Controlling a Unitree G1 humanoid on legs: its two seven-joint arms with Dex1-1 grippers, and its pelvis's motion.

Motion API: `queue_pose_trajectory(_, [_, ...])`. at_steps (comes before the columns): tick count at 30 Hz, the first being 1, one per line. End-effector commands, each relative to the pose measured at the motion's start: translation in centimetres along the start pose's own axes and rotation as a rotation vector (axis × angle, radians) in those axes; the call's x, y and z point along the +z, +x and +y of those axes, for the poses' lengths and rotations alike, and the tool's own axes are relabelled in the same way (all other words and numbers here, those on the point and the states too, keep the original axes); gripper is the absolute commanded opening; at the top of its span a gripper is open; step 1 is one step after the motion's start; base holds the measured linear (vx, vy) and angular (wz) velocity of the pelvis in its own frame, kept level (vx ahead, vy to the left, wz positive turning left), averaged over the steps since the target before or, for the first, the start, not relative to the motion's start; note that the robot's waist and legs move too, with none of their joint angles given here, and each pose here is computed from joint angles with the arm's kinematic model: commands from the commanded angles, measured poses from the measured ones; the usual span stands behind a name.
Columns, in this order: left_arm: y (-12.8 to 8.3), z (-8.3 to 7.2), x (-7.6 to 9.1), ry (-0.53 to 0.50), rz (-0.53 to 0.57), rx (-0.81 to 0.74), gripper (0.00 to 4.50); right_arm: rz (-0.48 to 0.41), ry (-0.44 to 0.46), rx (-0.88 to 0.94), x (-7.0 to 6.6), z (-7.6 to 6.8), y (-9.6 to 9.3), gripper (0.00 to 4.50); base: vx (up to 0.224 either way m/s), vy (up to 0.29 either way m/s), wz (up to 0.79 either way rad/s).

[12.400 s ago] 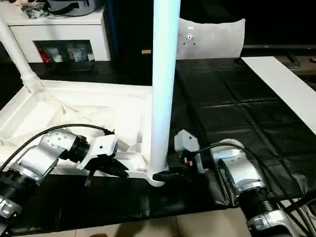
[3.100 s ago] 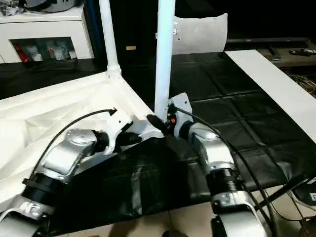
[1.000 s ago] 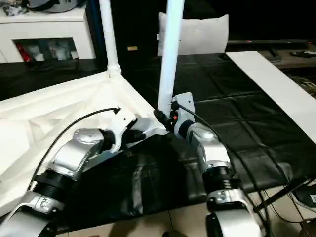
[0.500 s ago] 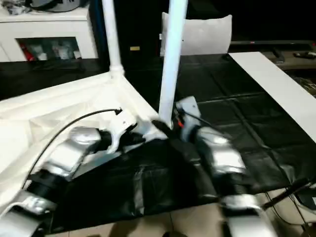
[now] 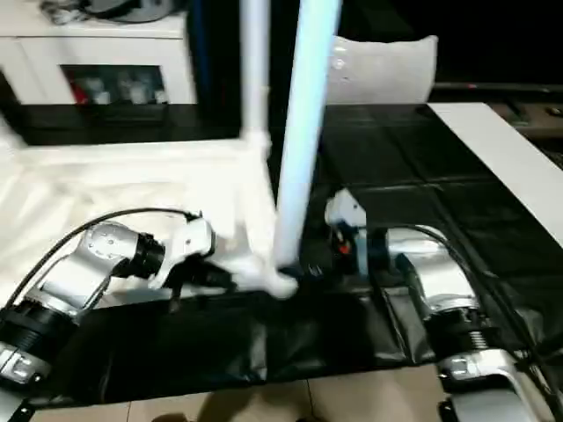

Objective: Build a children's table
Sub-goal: Rotate leg to tighten

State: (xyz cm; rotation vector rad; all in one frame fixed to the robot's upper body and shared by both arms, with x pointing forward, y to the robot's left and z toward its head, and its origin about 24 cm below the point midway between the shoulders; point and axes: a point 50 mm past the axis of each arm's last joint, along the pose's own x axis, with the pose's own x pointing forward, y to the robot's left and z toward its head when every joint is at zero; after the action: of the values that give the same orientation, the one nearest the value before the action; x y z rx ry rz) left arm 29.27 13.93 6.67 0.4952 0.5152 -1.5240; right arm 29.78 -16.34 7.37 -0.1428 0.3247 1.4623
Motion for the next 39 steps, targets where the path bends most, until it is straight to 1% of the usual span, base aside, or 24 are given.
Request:
queue_pose_trajectory(1, [0.2,-0.5,1.6,0.096,-0.02,-0.093,0.0,0.007,0.0,0.044,0.0,0.3,-0.1,3.7,0.0,0.0,0.0])
queue_pose_trajectory(3, [0.2,-0.6,1.5,0.103,-0.013,-0.115,0.0,0.006,0.023,0.08,-0.1,0.5,0.1,3.42,0.0,0.0,0.0])
queue_pose_trajectory(5, [0.1,-0.6,1.5,0.106,-0.011,-0.119,0.0,0.005,0.03,0.088,-0.1,0.6,0.2,3.42,0.0,0.0,0.0])
queue_pose_trajectory(7, [0.1,-0.6,1.5,0.111,-0.008,-0.122,0.0,0.005,0.034,0.104,-0.1,0.7,0.3,3.14,0.0,0.0,0.0])
queue_pose_trajectory(10, [0.2,-0.6,1.5,0.113,-0.012,-0.122,0.0,0.0,0.036,0.127,-0.2,0.8,0.6,3.01,0.0,0.0,0.0])
queue_pose_trajectory(12, [0.2,-0.5,1.4,0.112,-0.014,-0.122,0.0,-0.001,0.041,0.14,-0.2,1.0,0.8,2.77,0.0,0.0,0.0])
queue_pose_trajectory(14, [0.1,-0.5,1.4,0.11,-0.015,-0.121,0.0,-0.002,0.046,0.149,-0.3,1.1,0.9,2.64,0.0,0.0,0.0])
queue_pose_trajectory(15, [0.1,-0.5,1.4,0.107,-0.018,-0.119,0.0,-0.006,0.053,0.156,-0.3,1.2,1.0,2.44,0.0,0.0,0.0])
queue_pose_trajectory(18, [0.1,-0.4,1.4,0.099,-0.022,-0.11,0.0,-0.019,0.067,0.166,-0.4,1.3,1.1,2.28,0.0,0.0,0.0])
queue_pose_trajectory(20, [0.2,-0.3,1.5,0.066,-0.059,-0.073,0.0,-0.069,0.101,0.172,-0.2,1.7,1.4,2.14,0.0,0.0,0.0])
queue_pose_trajectory(22, [0.2,-0.2,1.6,0.055,-0.071,-0.06,0.0,-0.08,0.108,0.172,-0.2,1.8,1.4,2.08,0.0,0.0,0.0])
queue_pose_trajectory(23, [0.4,0.1,1.8,0.02,-0.089,-0.012,0.0,-0.099,0.128,0.166,-0.1,1.9,1.6,2.05,0.0,0.0,0.0])
queue_pose_trajectory(24, [0.4,0.1,1.8,0.02,-0.089,-0.012,0.0,-0.099,0.128,0.166,-0.1,1.9,1.6,2.04,0.0,0.0,0.0])
queue_pose_trajectory(25, [0.6,0.4,2.0,0.004,-0.101,0.028,0.0,-0.108,0.141,0.151,-0.1,2.0,1.9,2.02,0.0,0.0,0.0])
queue_pose_trajectory(27, [1.1,1.1,2.7,-0.048,-0.146,0.135,0.0,-0.127,0.162,0.095,-0.1,2.1,2.8,2.02,0.0,0.0,0.0])
queue_pose_trajectory(28, [1.7,1.5,3.3,-0.094,-0.187,0.21,0.0,-0.12,0.178,-0.033,-0.2,1.3,3.8,2.02,0.0,0.0,0.0])
queue_pose_trajectory(30, [2.6,2.1,3.9,-0.139,-0.207,0.298,0.0,-0.108,0.219,-0.185,-0.4,0.2,5.0,2.02,0.0,0.0,0.0])
queue_pose_trajectory(31, [2.7,2.2,4.0,-0.147,-0.207,0.311,0.0,-0.107,0.227,-0.202,-0.4,0.0,5.2,2.01,0.0,0.0,0.0])
queue_pose_trajectory(32, [3.3,2.5,4.2,-0.166,-0.198,0.35,0.0,-0.119,0.247,-0.273,-0.2,-0.5,6.0,1.99,0.0,0.0,0.0])
queue_pose_trajectory(33, [3.4,2.6,4.2,-0.171,-0.195,0.361,0.0,-0.122,0.25,-0.29,-0.1,-0.7,6.1,1.99,0.0,0.0,0.0])
queue_pose_trajectory(34, [4.2,3.0,4.5,-0.204,-0.193,0.425,0.0,-0.136,0.261,-0.391,0.3,-1.4,7.1,1.98,0.0,0.0,0.0])
queue_pose_trajectory(35, [4.4,3.2,4.7,-0.219,-0.196,0.451,0.0,-0.139,0.262,-0.431,0.5,-1.7,7.5,1.98,0.0,0.0,0.0])
queue_pose_trajectory(36, [4.8,3.6,5.1,-0.236,-0.206,0.511,0.0,-0.153,0.287,-0.52,0.9,-2.3,8.1,1.97,0.0,0.0,0.0])
queue_pose_trajectory(39, [5.1,3.9,5.6,-0.248,-0.21,0.578,0.0,-0.154,0.302,-0.631,1.3,-2.9,8.7,1.96,0.0,0.0,0.0])
